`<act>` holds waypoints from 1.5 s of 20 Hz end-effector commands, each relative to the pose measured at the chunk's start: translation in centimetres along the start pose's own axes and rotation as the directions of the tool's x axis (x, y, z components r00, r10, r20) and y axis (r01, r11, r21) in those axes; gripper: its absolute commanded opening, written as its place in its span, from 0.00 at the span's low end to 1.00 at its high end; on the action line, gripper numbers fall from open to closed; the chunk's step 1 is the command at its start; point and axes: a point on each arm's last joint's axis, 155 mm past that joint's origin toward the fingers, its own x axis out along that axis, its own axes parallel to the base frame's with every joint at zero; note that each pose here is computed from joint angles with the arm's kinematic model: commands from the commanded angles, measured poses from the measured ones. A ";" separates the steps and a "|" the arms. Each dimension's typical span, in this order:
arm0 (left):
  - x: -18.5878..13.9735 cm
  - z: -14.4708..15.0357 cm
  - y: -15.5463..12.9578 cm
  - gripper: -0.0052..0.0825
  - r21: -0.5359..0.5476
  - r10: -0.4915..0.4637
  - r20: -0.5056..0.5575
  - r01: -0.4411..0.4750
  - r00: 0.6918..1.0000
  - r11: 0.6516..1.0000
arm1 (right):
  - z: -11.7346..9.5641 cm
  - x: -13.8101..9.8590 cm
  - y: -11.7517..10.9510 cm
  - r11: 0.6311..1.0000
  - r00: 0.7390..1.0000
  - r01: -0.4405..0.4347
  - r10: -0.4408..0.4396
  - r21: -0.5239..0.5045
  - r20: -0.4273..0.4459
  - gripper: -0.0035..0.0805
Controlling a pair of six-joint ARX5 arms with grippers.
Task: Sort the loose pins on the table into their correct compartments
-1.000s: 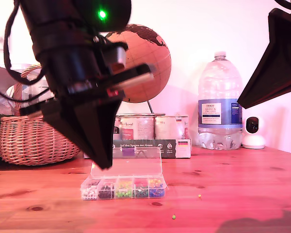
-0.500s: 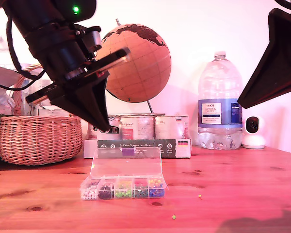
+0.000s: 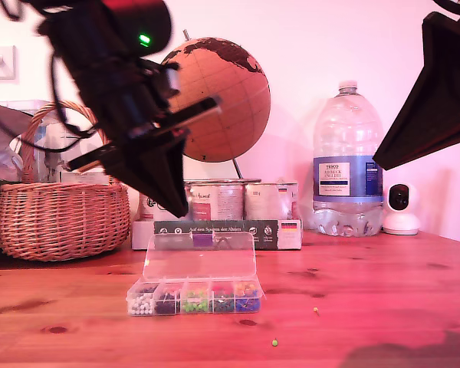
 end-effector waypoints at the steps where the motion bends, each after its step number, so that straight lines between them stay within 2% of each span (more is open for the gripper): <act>1: 1.0 0.0 0.6 0.03 0.042 0.033 -0.041 -0.031 0.999 0.999 | 0.4 -0.1 0.2 1.000 1.000 -0.005 0.005 -0.006 0.010 0.03; 10: 4.4 -1.8 2.6 0.03 0.087 0.132 -0.205 -0.116 0.970 0.989 | 0.4 -0.1 0.1 1.000 1.000 -0.004 0.004 -0.008 0.013 0.03; 21: 4.8 -2.2 2.6 0.03 0.088 0.132 -0.221 -0.115 0.966 0.989 | 0.5 -0.1 0.1 1.000 1.000 -0.004 0.004 -0.008 0.015 0.03; 27: 4.8 -2.2 2.5 0.07 0.088 0.128 -0.221 -0.111 0.967 0.990 | 0.5 -0.1 0.1 1.000 1.000 -0.003 0.004 -0.008 0.015 0.03; 28: 4.8 -2.2 2.5 0.08 0.088 0.127 -0.222 -0.110 0.967 0.990 | 0.5 -0.1 0.1 1.000 1.000 -0.004 0.004 -0.009 0.015 0.03; 30: 4.8 -2.3 2.3 0.17 0.085 0.115 -0.225 -0.099 0.968 0.992 | 0.5 -0.1 0.1 1.000 1.000 -0.004 0.004 -0.009 0.015 0.03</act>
